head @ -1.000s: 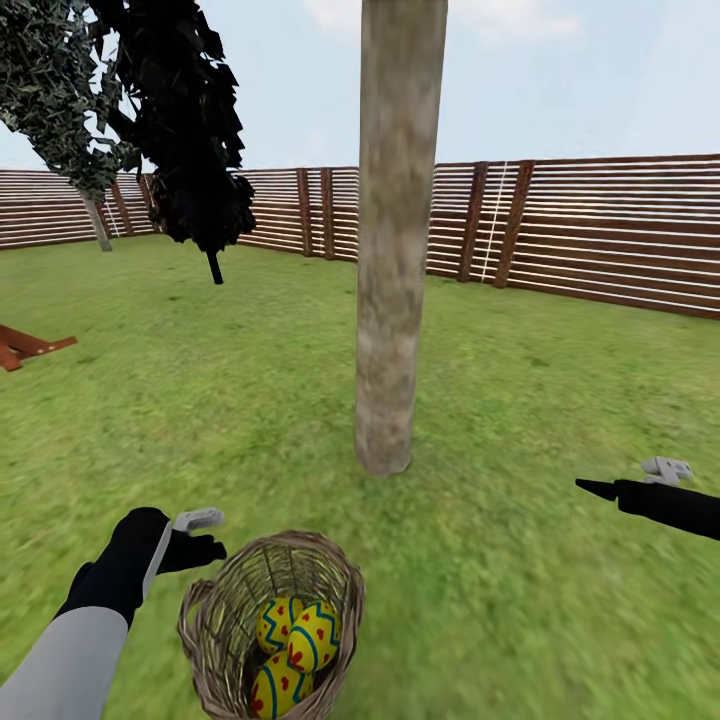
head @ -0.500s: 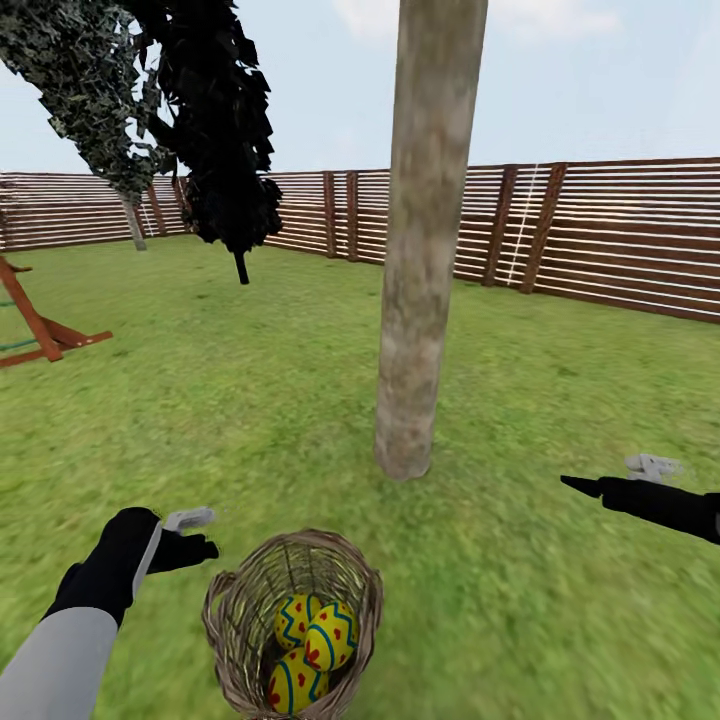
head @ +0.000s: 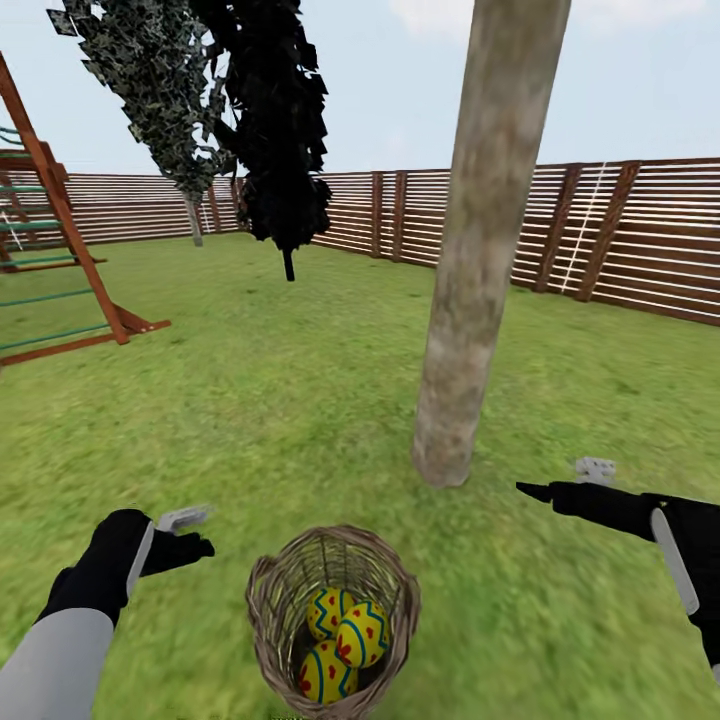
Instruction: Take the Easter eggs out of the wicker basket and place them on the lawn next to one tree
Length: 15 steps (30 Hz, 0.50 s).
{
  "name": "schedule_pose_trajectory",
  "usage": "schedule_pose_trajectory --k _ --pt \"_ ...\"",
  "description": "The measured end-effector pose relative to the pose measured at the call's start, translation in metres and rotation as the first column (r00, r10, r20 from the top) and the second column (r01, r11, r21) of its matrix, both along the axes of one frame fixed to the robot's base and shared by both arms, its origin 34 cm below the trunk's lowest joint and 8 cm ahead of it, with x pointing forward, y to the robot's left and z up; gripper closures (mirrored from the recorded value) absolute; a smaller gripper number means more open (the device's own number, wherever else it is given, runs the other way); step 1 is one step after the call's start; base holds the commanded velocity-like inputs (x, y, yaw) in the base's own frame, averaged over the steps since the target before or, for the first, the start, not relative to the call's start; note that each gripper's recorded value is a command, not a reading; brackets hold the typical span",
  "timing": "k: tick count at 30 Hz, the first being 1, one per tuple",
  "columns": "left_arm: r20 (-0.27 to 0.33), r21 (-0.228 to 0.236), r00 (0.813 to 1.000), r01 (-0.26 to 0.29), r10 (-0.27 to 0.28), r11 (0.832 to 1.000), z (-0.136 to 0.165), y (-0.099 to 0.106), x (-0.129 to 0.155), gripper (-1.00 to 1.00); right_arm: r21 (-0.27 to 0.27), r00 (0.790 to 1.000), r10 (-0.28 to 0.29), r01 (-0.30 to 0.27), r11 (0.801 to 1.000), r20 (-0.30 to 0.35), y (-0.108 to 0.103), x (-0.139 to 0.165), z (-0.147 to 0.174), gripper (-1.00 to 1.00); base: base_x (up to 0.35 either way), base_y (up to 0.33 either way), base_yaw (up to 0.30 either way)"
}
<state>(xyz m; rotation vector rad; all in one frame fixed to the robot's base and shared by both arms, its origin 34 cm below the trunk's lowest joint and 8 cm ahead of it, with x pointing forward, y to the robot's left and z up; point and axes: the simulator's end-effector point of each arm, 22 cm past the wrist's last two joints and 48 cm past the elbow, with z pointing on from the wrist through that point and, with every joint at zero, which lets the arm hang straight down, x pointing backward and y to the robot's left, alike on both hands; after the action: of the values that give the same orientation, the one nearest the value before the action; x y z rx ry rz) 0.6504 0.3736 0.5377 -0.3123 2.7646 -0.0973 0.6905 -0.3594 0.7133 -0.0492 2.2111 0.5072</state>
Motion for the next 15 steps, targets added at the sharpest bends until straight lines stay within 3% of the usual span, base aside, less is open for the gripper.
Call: schedule_pose_trajectory --k 2,4,7,11,15 --pt "0.012 -0.003 1.000 -0.005 0.005 1.000 0.003 0.002 0.002 -1.00 0.004 1.000 0.012 -0.012 1.000 -0.006 0.008 0.000 -0.003 -1.00 0.000 0.000 0.291" --pt "0.073 -0.026 0.997 -0.028 0.030 0.999 0.022 0.008 0.015 -1.00 0.009 1.000 0.022 -0.022 1.000 -0.018 0.027 0.001 -0.012 -1.00 0.000 0.000 0.291" --pt "0.150 -0.110 0.985 -0.066 0.083 0.992 0.045 0.022 0.021 -1.00 -0.021 0.999 0.002 -0.003 1.000 -0.042 0.047 0.006 -0.027 -1.00 0.000 0.000 0.291" --pt "0.196 -0.215 0.977 -0.039 0.082 0.976 0.060 0.018 0.025 -1.00 -0.067 0.996 0.029 -0.034 0.997 -0.079 0.105 0.007 -0.050 -1.00 0.000 0.000 0.291" --pt "0.214 -0.274 0.974 -0.006 0.067 0.962 0.065 0.006 0.027 -1.00 -0.105 0.995 0.022 -0.033 0.994 -0.099 0.150 0.008 -0.064 -1.00 0.000 0.000 0.291"
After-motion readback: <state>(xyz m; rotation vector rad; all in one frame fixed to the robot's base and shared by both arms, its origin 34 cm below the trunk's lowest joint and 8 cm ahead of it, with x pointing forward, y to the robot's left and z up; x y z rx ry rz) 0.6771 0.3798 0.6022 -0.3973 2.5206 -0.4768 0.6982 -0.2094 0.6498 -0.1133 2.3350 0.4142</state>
